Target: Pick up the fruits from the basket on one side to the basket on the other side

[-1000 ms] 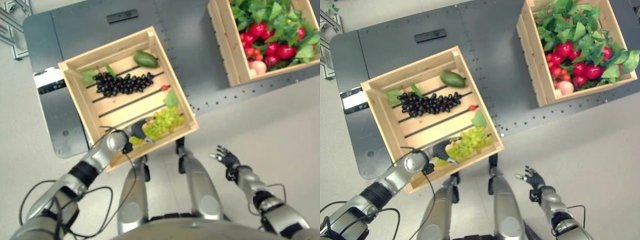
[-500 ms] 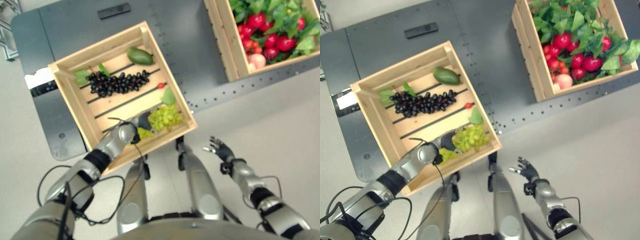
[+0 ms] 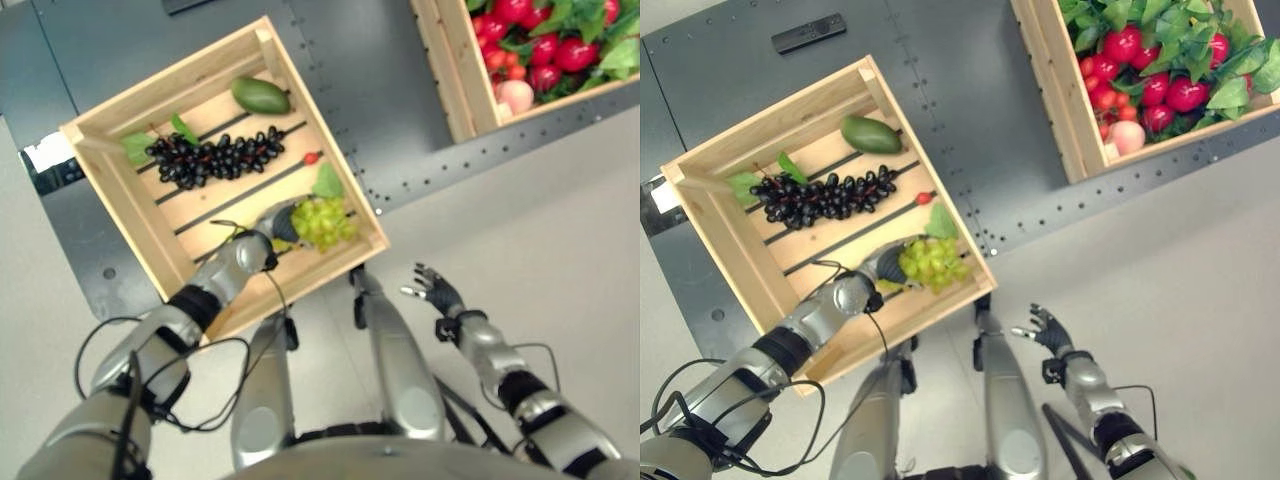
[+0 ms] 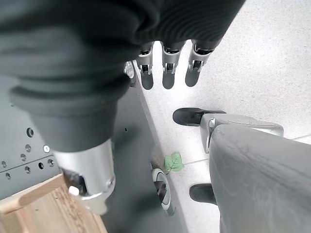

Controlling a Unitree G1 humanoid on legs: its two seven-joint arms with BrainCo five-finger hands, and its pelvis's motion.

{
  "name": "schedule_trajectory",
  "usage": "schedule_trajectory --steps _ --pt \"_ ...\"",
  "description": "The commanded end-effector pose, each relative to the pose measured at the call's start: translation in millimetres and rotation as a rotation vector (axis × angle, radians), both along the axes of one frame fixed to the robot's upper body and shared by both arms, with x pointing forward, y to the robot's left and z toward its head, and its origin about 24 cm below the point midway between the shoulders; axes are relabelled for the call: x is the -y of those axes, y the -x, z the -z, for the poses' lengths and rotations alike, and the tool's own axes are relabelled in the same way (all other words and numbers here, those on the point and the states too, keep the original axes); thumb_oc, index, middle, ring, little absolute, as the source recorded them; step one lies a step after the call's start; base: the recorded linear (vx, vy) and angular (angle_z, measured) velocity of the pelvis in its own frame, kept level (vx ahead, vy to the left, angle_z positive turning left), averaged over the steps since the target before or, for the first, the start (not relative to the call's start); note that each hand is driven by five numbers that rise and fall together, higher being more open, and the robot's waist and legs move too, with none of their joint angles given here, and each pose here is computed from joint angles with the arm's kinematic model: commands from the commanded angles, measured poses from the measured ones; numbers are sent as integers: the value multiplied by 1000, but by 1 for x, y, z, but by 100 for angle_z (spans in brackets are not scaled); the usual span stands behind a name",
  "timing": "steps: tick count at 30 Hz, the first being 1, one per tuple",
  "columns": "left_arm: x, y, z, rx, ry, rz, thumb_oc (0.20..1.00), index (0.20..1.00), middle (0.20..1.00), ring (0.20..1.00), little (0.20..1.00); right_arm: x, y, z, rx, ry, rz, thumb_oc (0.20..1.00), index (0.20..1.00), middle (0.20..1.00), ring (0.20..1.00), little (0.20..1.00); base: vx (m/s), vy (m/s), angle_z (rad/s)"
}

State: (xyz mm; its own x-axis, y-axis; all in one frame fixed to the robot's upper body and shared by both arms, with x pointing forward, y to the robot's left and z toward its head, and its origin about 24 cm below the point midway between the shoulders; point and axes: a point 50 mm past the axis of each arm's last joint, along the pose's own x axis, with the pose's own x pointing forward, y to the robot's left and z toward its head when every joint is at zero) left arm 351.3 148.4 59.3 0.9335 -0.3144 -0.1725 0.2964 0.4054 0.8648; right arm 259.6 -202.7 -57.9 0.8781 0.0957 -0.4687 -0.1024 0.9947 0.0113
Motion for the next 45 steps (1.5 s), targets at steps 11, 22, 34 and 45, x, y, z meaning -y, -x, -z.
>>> schedule_trajectory --steps 11,22,34,45 --pt "11 14 50 -167 -76 -37 1000 1000 1000 1000 1000 -10 -5 -11 80 -26 -28 1000 1000 1000 1000 1000 -2 -2 1" --pt "9 13 52 -175 -55 -75 200 200 200 200 200 -12 -7 -11 80 -41 -10 1000 1000 1000 1000 1000 -2 -1 1" --pt "9 14 55 -191 -34 -87 200 200 200 200 200 -11 -5 -7 56 -47 -1 1000 1000 1000 1000 1000 -1 -1 0" --pt "8 18 43 -167 135 -79 200 200 200 200 200 -3 0 -3 38 -43 11 1000 1000 1000 1000 1000 0 0 0"
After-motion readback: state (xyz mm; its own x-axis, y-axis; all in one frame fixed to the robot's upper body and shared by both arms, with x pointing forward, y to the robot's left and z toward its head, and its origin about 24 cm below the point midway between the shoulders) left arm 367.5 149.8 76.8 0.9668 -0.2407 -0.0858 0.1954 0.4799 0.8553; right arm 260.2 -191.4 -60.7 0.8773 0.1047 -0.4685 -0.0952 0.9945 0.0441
